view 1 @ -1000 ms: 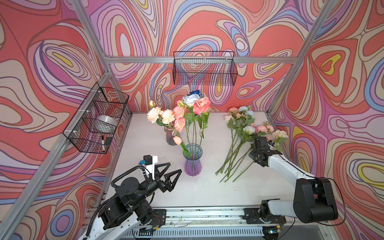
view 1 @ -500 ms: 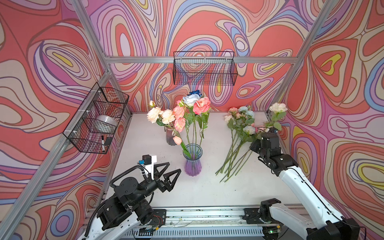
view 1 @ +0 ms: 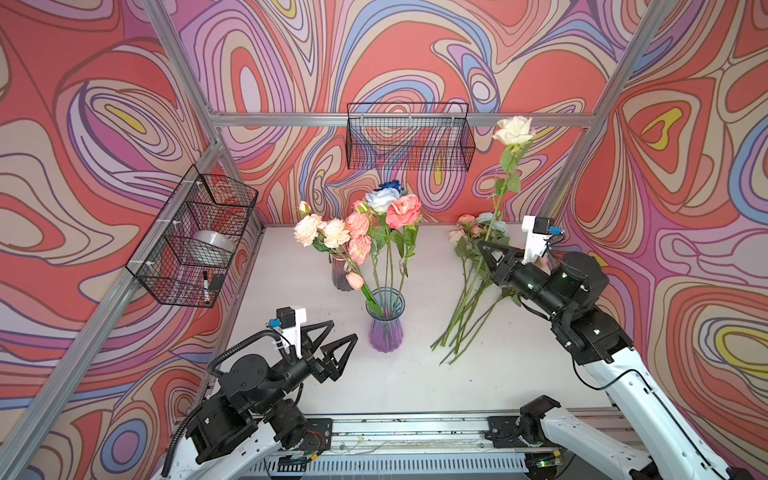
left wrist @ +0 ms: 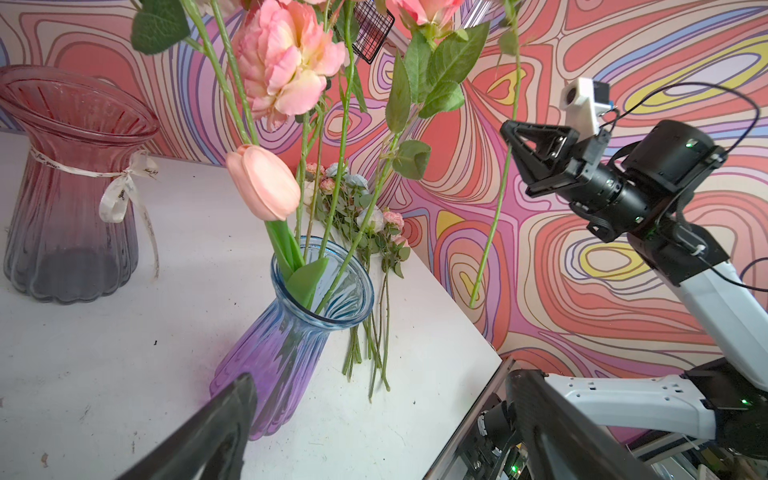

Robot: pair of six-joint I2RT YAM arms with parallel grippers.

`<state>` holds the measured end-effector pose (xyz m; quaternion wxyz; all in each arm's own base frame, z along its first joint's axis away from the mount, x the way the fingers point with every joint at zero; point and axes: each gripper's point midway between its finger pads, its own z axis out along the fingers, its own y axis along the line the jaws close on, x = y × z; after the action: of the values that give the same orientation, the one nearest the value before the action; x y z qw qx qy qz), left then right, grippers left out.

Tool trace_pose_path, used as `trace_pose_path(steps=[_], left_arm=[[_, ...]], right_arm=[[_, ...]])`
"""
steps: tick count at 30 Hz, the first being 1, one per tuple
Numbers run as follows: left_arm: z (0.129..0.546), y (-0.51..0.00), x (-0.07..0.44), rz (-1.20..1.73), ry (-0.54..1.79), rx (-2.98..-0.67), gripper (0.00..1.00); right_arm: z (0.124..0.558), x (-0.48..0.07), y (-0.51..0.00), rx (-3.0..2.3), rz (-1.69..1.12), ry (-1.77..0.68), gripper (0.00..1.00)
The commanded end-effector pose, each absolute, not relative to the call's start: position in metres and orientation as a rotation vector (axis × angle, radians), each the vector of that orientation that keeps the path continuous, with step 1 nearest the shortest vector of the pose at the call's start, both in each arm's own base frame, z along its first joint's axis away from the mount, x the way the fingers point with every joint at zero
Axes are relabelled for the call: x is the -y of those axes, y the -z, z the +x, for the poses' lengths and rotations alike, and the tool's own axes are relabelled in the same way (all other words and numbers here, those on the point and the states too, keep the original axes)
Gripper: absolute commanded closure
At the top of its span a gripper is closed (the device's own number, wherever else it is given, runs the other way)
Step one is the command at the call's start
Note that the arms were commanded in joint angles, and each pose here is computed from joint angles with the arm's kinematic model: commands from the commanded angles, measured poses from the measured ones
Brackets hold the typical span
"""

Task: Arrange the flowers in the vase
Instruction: 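Carry the cream rose to the vase and lower its stem in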

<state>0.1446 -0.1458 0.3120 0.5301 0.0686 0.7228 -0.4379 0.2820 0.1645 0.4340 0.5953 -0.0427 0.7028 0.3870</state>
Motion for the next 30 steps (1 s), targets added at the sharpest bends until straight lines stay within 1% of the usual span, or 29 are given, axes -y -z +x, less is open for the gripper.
trace_pose_path(steps=[1,9,14,17,23,30], left_arm=[[0.147,-0.317,0.143,0.157,1.022,-1.727,0.01],[0.149,-0.319,0.145,0.157,1.013,-1.736,0.01],[0.149,-0.323,0.144,0.159,1.005,-1.732,0.01],[0.149,-0.323,0.145,0.162,1.008,-1.735,0.01],[0.148,-0.324,0.145,0.169,1.014,-1.736,0.01],[0.146,-0.324,0.142,0.164,1.011,-1.729,0.01]], right_arm=[[0.27,-0.194,-0.471,-1.521,-0.228,-0.972,1.0],[0.242,-0.269,-0.51,-1.326,-0.365,-0.866,1.0],[0.222,-0.314,-0.51,-1.223,-0.419,-0.726,1.0],[0.221,-0.332,-0.506,-1.177,-0.428,-0.628,1.0],[0.238,-0.356,-0.482,-1.191,-0.448,-0.45,1.0],[0.244,-0.372,-0.441,-1.271,-0.513,-0.435,1.0]])
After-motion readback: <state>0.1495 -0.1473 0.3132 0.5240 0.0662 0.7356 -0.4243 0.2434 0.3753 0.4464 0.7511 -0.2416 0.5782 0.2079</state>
